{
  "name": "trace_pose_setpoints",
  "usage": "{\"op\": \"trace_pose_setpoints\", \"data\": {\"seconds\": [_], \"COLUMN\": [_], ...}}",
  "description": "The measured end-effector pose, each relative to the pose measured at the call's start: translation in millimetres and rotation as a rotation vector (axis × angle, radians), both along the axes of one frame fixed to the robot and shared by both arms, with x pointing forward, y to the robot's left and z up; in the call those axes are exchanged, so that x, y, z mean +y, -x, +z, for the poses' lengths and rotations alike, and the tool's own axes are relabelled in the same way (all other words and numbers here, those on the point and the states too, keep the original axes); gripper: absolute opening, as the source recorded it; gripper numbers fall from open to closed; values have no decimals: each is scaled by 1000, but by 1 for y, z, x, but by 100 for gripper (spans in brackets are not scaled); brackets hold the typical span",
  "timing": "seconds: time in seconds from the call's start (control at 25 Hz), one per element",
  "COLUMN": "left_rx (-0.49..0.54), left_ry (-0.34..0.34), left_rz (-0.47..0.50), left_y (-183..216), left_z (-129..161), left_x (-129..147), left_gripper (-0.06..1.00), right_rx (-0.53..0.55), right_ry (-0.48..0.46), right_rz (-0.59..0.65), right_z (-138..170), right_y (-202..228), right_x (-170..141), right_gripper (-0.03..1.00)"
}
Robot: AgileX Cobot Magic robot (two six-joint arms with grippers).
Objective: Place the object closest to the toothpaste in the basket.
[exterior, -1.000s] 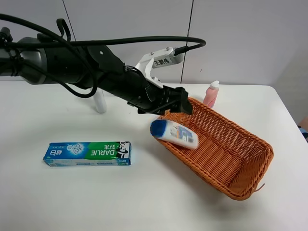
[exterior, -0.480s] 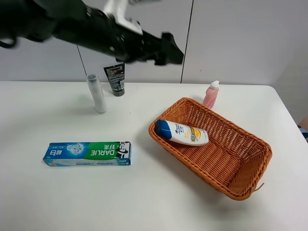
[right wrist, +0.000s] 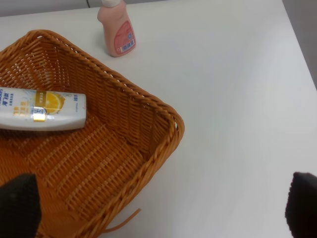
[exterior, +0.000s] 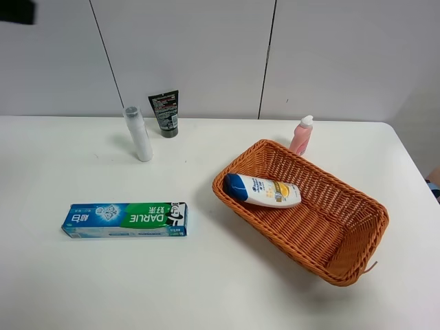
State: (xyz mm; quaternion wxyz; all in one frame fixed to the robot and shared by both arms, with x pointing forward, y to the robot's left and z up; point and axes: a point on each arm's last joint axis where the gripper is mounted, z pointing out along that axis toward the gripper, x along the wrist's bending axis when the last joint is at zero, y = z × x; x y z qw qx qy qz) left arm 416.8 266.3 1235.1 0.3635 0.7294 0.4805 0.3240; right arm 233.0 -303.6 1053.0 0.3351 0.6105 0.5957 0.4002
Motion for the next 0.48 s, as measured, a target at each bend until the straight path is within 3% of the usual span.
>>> {"op": "trace_pose_setpoints", "data": {"seconds": [0.08,0.2,0.48], "left_rx": [13,6,-8], "left_ry": [-39,-39,-5], "left_rz": [96,193,208], "left_y": [28,71,157], "left_z": [-2,-19,-113], "left_x": [19,32,29], "left_gripper": [90,90,90], "right_rx": [0,0,0], "right_ry": [0,0,0], "right_rz": [0,0,0], "right_z": [0,0,0], "right_y": [0,0,0], "right_x": [0,0,0], "right_gripper": [99,99,99]}}
